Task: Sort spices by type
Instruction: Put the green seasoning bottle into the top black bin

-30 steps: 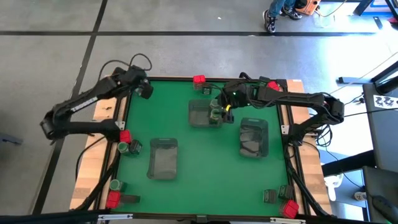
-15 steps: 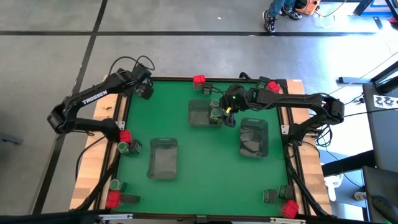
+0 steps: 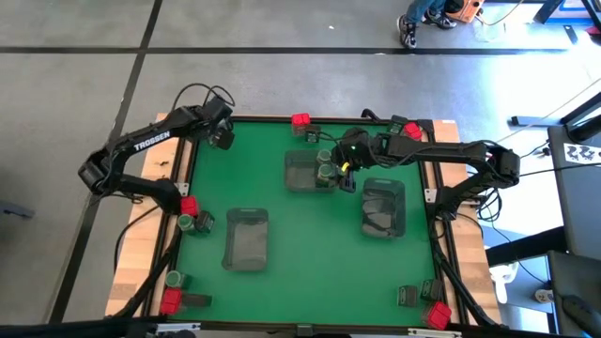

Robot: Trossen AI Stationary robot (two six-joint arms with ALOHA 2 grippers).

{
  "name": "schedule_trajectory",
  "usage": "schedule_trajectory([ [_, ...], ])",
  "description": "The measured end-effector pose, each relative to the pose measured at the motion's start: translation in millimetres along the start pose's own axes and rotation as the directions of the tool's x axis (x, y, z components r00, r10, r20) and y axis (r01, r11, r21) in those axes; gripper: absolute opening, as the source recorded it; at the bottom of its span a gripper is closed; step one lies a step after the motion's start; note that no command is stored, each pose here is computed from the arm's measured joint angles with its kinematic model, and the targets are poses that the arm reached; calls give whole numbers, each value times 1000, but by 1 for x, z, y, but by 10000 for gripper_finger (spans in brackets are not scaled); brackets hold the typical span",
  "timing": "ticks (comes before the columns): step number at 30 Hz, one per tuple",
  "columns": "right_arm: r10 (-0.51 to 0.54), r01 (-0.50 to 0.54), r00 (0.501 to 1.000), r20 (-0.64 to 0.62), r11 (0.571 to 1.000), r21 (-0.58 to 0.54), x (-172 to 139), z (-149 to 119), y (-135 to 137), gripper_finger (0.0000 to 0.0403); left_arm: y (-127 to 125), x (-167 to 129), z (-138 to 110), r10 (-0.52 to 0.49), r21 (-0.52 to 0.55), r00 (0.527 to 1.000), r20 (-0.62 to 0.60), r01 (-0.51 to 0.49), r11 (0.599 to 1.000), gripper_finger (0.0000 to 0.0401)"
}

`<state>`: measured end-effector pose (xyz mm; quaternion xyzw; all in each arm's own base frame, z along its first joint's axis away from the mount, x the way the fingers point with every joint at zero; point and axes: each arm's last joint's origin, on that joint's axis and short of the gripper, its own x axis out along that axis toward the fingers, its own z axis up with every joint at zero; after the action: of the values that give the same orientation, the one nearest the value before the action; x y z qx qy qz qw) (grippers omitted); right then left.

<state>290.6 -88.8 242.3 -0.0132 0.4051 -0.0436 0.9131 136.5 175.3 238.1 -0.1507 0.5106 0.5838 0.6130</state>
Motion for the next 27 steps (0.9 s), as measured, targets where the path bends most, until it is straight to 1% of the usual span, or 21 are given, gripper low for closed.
schedule_trajectory([
  [6,9,-9,1000,2,1000,0,0,0,0,351,-11,14,1,133,13,991,-30,-132,991,278],
  [8,23,-23,1000,5,1000,0,0,0,1,351,-14,18,1,156,21,987,-40,-156,988,278],
  [19,34,-34,999,7,999,-1,0,0,1,351,-23,33,1,172,72,981,-94,-166,983,278],
  [21,34,-34,999,7,999,0,0,0,1,351,-23,33,2,160,69,983,-92,-154,986,278],
  [27,34,-34,999,7,999,0,0,0,1,351,-20,35,3,132,120,985,-112,-118,986,278],
])
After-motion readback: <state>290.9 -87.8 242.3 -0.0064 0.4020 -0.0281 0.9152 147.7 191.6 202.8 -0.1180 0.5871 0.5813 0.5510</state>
